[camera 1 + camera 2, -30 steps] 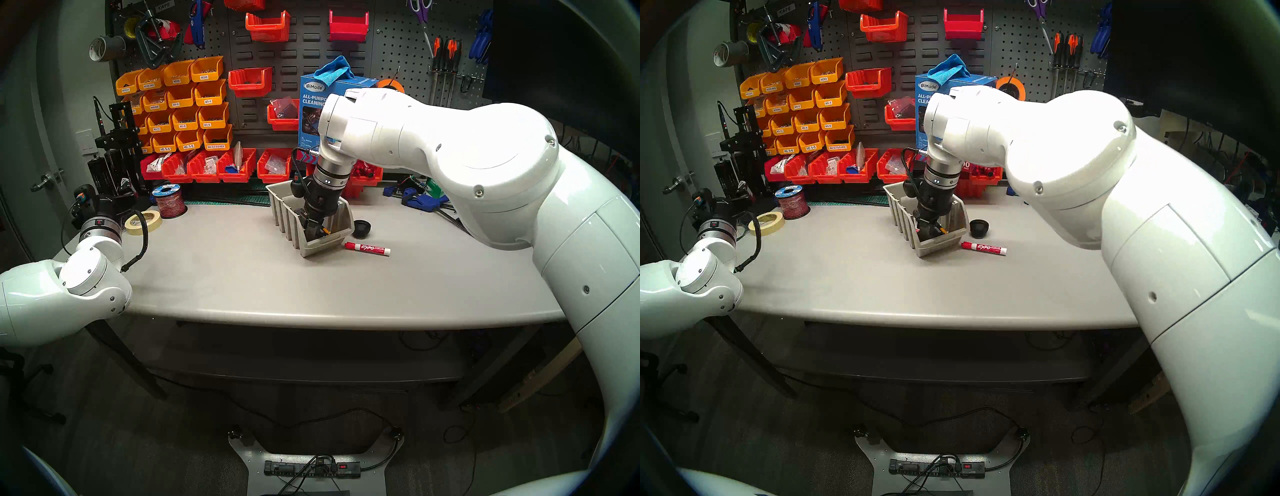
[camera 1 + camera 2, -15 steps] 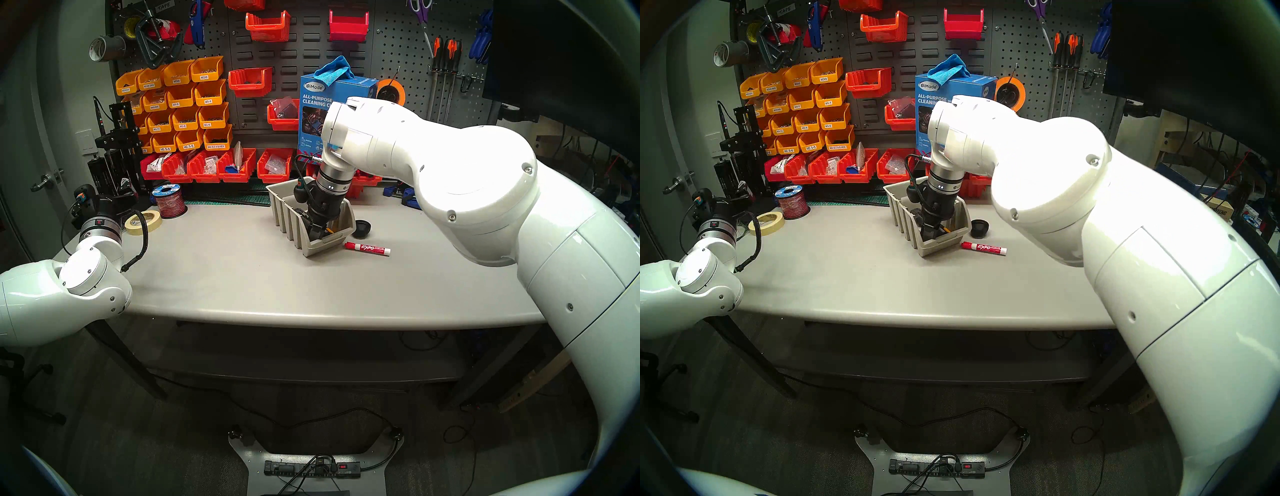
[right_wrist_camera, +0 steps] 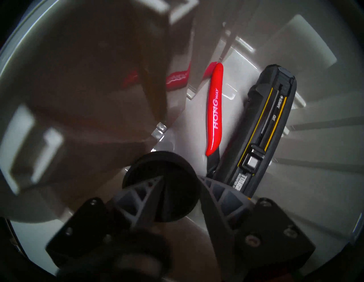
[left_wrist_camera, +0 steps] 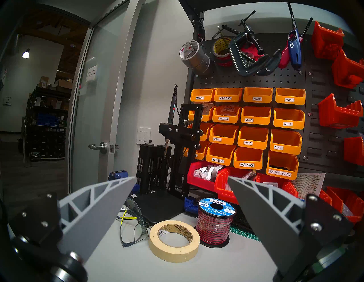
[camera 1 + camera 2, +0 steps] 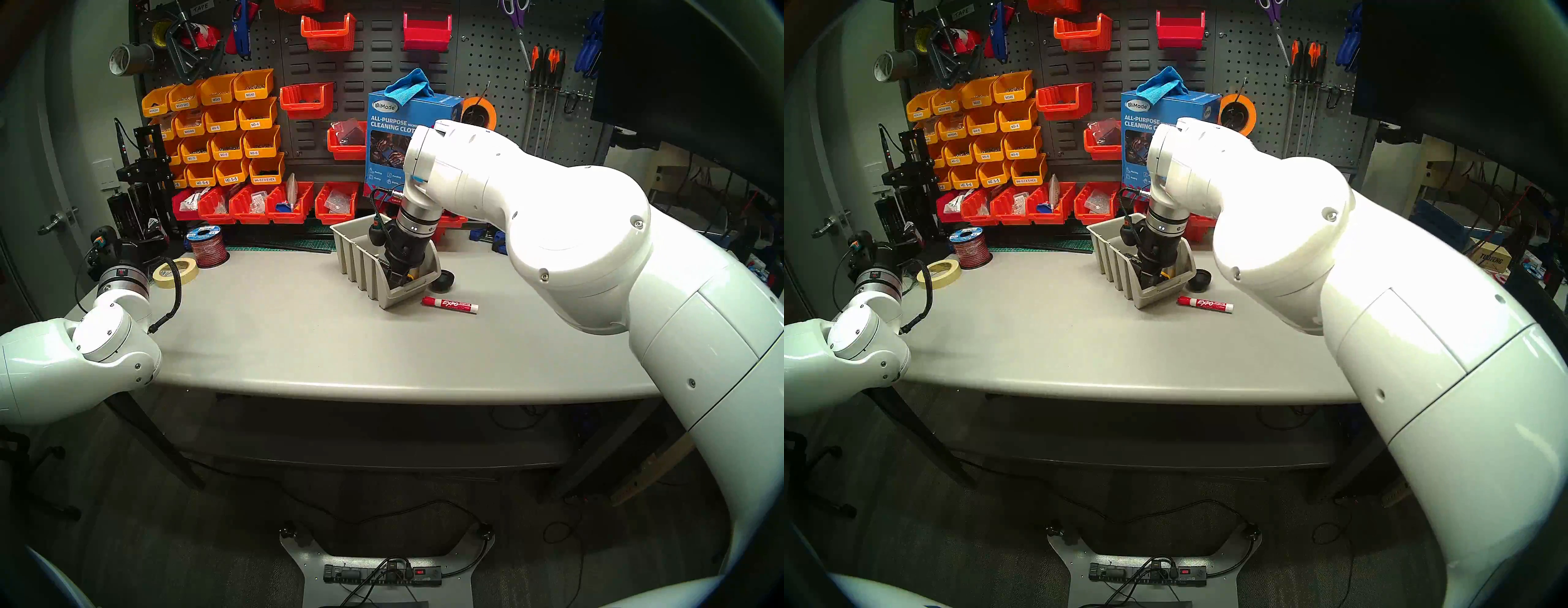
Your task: Take out tools from the storage box
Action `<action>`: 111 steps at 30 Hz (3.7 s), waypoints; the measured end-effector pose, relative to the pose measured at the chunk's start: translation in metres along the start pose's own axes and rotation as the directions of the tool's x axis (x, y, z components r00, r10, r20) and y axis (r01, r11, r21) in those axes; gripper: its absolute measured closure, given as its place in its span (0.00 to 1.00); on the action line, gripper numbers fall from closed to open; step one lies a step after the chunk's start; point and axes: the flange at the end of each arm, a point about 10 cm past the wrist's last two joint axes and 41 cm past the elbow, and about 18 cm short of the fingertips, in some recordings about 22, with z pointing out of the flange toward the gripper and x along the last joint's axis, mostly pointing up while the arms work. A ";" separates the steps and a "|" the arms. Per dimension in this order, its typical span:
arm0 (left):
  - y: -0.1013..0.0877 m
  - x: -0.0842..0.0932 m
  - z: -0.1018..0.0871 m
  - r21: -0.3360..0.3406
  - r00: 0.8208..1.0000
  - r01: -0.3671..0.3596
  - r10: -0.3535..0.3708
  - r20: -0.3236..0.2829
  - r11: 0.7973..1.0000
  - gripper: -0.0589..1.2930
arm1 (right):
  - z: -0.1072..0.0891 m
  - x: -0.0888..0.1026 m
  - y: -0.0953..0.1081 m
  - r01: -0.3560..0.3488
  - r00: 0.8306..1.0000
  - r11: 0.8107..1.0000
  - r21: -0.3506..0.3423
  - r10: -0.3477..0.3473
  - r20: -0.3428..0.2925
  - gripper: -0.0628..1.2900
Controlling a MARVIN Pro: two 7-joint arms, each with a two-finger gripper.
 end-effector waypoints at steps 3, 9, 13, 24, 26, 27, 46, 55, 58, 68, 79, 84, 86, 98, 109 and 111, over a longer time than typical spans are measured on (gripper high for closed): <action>0.000 0.000 0.000 0.000 1.000 0.000 0.000 0.000 1.000 0.02 | 0.005 -0.002 0.000 -0.002 1.000 1.000 0.000 0.002 0.001 0.44; 0.000 0.000 0.000 0.000 1.000 0.000 0.000 0.000 1.000 0.02 | 0.004 -0.002 0.000 -0.006 1.000 1.000 -0.001 0.006 -0.009 0.83; 0.000 0.000 0.000 0.000 1.000 0.000 0.000 0.000 1.000 0.02 | 0.003 -0.001 0.001 -0.010 1.000 1.000 -0.002 0.010 -0.022 0.83; 0.000 0.000 0.000 0.000 1.000 0.000 0.000 0.000 1.000 0.02 | -0.001 0.009 -0.002 0.033 0.996 0.999 0.016 -0.031 -0.083 0.98; 0.000 0.000 0.000 0.000 1.000 0.000 0.000 0.000 1.000 0.02 | -0.004 0.012 -0.003 0.043 0.995 0.999 0.019 -0.041 -0.091 0.98; 0.000 0.000 0.000 0.000 1.000 0.000 0.000 0.000 1.000 0.02 | -0.006 0.013 -0.003 0.047 0.995 0.999 0.019 -0.045 -0.094 0.98; 0.000 0.000 0.000 0.000 1.000 0.000 0.000 0.000 1.000 0.02 | -0.030 0.019 0.000 0.083 0.990 0.997 0.010 -0.081 -0.118 0.98; 0.000 0.000 0.000 0.000 1.000 0.000 0.000 0.000 1.000 0.02 | -0.041 0.017 0.010 0.073 0.990 0.996 -0.052 -0.079 -0.119 0.98; 0.000 0.000 0.000 0.000 1.000 0.000 0.000 0.000 1.000 0.02 | -0.048 0.017 0.013 0.070 0.989 0.995 -0.073 -0.078 -0.122 0.98; 0.000 0.000 0.000 0.000 1.000 0.000 0.000 0.000 1.000 0.02 | -0.082 0.012 0.027 0.034 0.989 0.989 -0.144 -0.054 -0.138 0.98; 0.000 0.000 0.000 0.000 1.000 0.000 0.000 0.000 1.000 0.02 | -0.121 -0.016 0.048 -0.074 0.986 0.977 -0.199 0.042 -0.162 0.98; 0.000 0.000 0.000 0.000 1.000 0.000 0.000 0.000 1.000 0.02 | -0.134 -0.040 0.059 -0.148 0.979 0.966 -0.210 0.114 -0.166 0.98; 0.000 0.000 0.000 0.000 1.000 0.000 0.000 0.000 1.000 0.02 | -0.137 -0.050 0.062 -0.176 0.976 0.963 -0.206 0.142 -0.166 0.98; 0.000 0.000 0.000 0.000 1.000 0.000 0.000 0.000 1.000 0.02 | -0.134 -0.101 0.072 -0.292 0.952 0.946 -0.144 0.272 -0.141 0.98; 0.000 0.000 0.000 0.000 1.000 0.000 0.000 0.000 1.000 0.02 | -0.078 -0.131 0.066 -0.341 0.936 0.939 -0.041 0.335 -0.112 0.98; 0.000 0.000 0.000 0.000 1.000 0.000 0.000 0.000 1.000 0.02 | -0.064 -0.137 0.064 -0.352 0.931 0.936 -0.007 0.349 -0.111 0.98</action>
